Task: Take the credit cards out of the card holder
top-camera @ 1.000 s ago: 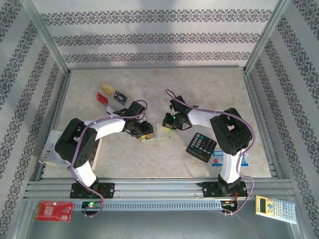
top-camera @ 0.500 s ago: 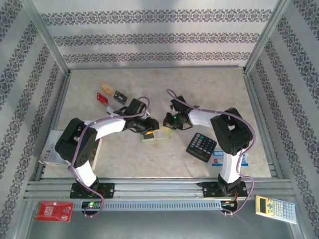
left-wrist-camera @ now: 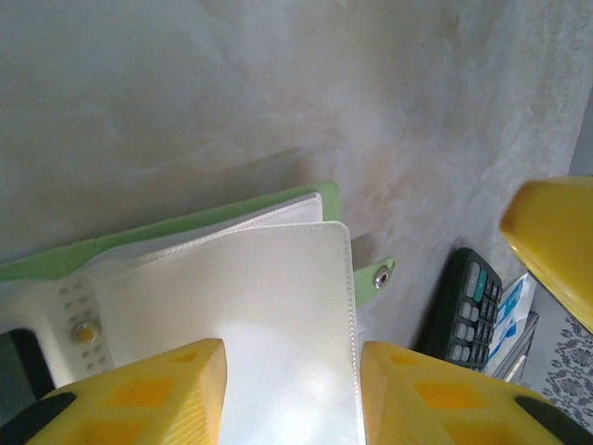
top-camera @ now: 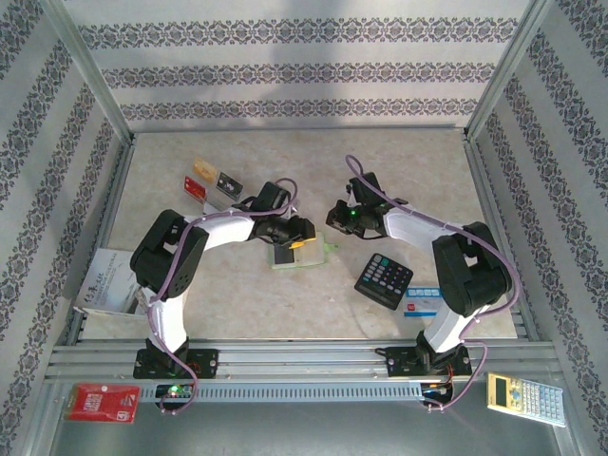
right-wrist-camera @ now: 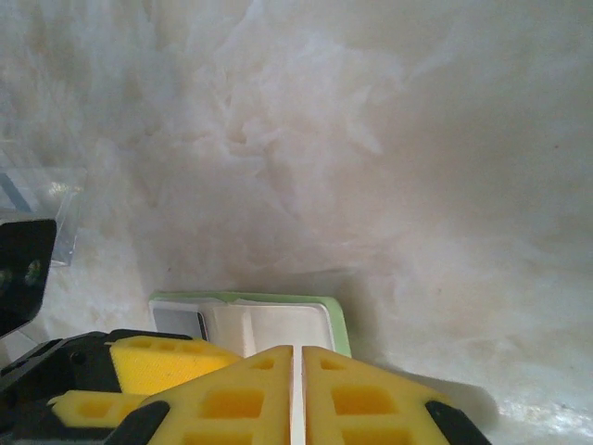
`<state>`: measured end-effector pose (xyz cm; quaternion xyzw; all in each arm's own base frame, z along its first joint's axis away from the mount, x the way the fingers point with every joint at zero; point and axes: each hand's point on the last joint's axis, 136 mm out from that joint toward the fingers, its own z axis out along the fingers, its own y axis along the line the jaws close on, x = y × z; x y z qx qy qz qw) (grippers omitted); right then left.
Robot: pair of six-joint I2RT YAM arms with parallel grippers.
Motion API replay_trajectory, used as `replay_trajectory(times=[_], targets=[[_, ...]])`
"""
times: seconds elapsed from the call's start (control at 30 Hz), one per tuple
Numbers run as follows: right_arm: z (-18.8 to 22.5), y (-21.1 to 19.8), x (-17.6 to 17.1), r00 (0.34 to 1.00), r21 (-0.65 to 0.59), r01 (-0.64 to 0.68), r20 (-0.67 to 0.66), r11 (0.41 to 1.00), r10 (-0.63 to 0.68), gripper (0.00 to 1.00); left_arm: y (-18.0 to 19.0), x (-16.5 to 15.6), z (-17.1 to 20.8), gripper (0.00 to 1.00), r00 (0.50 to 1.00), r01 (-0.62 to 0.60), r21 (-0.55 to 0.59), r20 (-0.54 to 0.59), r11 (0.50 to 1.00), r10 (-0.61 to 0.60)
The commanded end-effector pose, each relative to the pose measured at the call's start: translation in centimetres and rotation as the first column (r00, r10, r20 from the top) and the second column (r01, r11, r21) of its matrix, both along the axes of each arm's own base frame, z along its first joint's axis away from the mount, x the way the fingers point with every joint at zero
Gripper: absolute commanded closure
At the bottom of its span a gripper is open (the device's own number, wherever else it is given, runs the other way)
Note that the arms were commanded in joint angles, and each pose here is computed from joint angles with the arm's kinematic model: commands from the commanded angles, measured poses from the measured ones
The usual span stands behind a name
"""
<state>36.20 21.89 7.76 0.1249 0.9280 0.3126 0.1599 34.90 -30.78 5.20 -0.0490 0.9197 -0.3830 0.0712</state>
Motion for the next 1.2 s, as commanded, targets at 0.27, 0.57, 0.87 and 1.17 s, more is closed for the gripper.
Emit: replay_trajectory(times=[0.27, 0.57, 0.87, 1.17], targets=[[0.2, -1.0, -0.1, 0.999, -0.012, 0.035, 0.011, 0.999, -0.035, 0.88, -0.5, -0.4, -1.5, 0.57, 0.999, 0.047, 0.124, -0.017, 0.991, -0.045], [0.7, -0.8, 0.0, 0.999, -0.007, 0.031, 0.02, 0.999, -0.031, 0.88, -0.1, -0.7, -2.4, 0.71, 0.999, 0.044, 0.178, -0.038, 0.983, -0.038], [2.3, 1.9, -0.2, 0.998, 0.054, -0.047, 0.045, 0.997, 0.045, 0.88, 2.6, -0.2, 3.1, 0.66, 0.997, -0.067, 0.132, 0.056, 0.989, 0.06], [2.2, 7.8, -2.0, 0.983, 0.146, -0.185, 0.012, 0.972, 0.186, 0.86, 10.5, -2.2, 1.3, 0.62, 0.975, -0.222, 0.223, 0.029, 0.949, 0.221]])
